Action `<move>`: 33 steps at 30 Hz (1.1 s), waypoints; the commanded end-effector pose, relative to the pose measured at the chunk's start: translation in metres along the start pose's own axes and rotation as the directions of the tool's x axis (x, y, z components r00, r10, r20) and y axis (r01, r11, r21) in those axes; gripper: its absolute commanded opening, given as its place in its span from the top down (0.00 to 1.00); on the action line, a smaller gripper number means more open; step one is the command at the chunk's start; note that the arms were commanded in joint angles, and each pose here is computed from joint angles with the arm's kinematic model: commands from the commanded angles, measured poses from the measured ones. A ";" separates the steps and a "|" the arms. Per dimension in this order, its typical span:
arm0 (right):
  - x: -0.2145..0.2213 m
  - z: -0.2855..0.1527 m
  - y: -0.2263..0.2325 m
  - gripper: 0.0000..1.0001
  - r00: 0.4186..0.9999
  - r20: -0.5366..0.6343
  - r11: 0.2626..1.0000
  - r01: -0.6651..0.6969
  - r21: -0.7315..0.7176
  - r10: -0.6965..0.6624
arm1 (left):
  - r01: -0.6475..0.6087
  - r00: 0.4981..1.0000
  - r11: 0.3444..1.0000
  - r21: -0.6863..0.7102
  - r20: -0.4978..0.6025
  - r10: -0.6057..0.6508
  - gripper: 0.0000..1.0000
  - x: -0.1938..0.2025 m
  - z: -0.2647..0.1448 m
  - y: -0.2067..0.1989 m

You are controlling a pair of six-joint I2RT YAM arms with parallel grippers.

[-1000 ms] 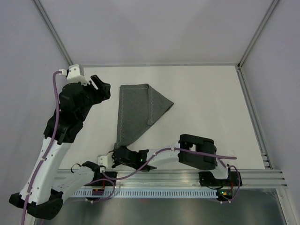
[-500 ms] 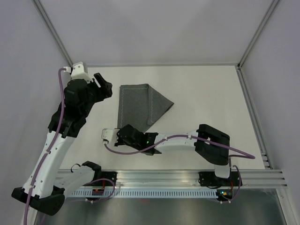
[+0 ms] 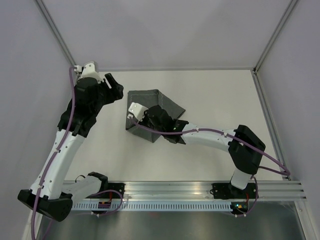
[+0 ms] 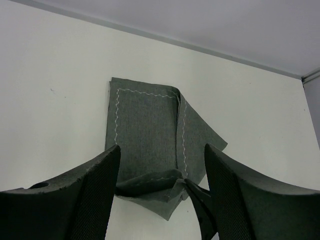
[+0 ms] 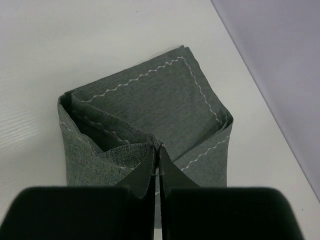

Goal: Fold the napkin, place the utensils inside, and roll it up
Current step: Fold the napkin

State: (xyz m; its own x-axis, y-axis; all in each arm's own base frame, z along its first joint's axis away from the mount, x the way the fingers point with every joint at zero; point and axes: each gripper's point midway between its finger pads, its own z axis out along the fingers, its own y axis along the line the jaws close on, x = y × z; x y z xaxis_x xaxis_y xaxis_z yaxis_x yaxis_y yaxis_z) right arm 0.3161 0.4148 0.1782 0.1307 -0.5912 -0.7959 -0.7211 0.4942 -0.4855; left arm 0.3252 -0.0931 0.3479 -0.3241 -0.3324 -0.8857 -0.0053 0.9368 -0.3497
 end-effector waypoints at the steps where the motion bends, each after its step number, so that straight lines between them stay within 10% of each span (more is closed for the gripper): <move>1: -0.003 -0.015 -0.028 0.99 0.999 -0.005 0.997 -0.046 0.055 0.047 | 0.003 0.999 0.998 0.070 0.049 -0.006 0.27 -0.022 0.000 -0.016; 33: 0.016 -0.039 -0.116 1.00 0.991 -0.073 0.968 -0.089 0.234 0.109 | 0.021 0.998 0.994 0.106 -0.061 -0.015 0.28 0.009 0.045 -0.012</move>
State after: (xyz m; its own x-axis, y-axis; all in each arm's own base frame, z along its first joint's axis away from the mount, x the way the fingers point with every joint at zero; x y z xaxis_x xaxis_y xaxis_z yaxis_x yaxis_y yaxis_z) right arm 0.3651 0.3373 0.2030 -0.0043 -0.6006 -0.7995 -0.6179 0.6302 -0.4701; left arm 0.3606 -0.1089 0.3262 -0.3947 -0.3370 -0.8548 0.0566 0.9196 -0.3887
